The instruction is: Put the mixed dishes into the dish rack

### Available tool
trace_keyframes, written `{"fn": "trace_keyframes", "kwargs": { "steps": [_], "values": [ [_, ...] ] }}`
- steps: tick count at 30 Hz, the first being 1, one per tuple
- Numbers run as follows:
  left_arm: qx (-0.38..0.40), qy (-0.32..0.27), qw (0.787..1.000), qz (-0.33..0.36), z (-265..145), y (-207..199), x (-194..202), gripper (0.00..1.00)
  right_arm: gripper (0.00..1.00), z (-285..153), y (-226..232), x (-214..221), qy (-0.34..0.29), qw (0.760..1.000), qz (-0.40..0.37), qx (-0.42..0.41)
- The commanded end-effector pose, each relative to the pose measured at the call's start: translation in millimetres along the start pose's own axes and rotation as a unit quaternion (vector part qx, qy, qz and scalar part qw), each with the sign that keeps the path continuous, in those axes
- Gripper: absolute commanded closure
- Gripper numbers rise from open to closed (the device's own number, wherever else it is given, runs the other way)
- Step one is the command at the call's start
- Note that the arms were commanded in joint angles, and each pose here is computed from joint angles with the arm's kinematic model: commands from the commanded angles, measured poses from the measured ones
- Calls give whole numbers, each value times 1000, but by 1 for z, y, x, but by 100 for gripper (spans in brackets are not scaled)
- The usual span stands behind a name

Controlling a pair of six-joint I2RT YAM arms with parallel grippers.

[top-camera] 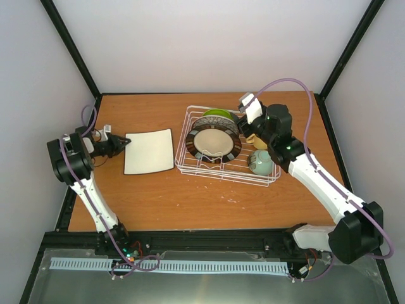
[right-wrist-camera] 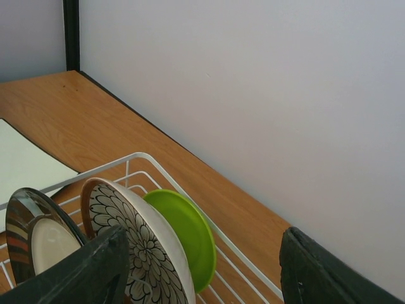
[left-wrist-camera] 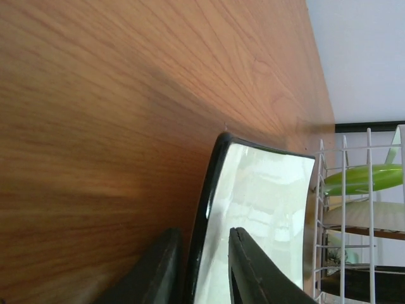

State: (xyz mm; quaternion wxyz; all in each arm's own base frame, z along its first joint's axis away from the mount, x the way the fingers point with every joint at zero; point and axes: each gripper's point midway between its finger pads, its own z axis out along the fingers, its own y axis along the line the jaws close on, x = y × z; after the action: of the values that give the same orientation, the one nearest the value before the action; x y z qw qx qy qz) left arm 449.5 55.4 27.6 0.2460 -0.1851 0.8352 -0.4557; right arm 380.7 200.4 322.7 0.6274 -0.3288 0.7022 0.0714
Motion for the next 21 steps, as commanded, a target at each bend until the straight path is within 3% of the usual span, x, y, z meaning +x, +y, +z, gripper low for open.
{"fn": "trace_keyframes", "kwargs": {
  "steps": [1, 4, 14, 21],
  "values": [
    [15, 11, 1000, 4, 6, 2, 3, 82, 36, 3, -6, -13, -16, 1000, -4, 2],
    [16, 13, 1000, 3, 6, 3, 4, 99, 36, 5, -5, -13, -15, 1000, -4, -1],
    [53, 12, 998, 13, 1, -15, 0, 99, 36, 8, -2, -11, -12, 1000, 0, -9],
    [122, -11, 992, 25, -23, -41, -16, 99, 36, 9, 1, -14, -15, 1000, 5, -19]
  ]
}}
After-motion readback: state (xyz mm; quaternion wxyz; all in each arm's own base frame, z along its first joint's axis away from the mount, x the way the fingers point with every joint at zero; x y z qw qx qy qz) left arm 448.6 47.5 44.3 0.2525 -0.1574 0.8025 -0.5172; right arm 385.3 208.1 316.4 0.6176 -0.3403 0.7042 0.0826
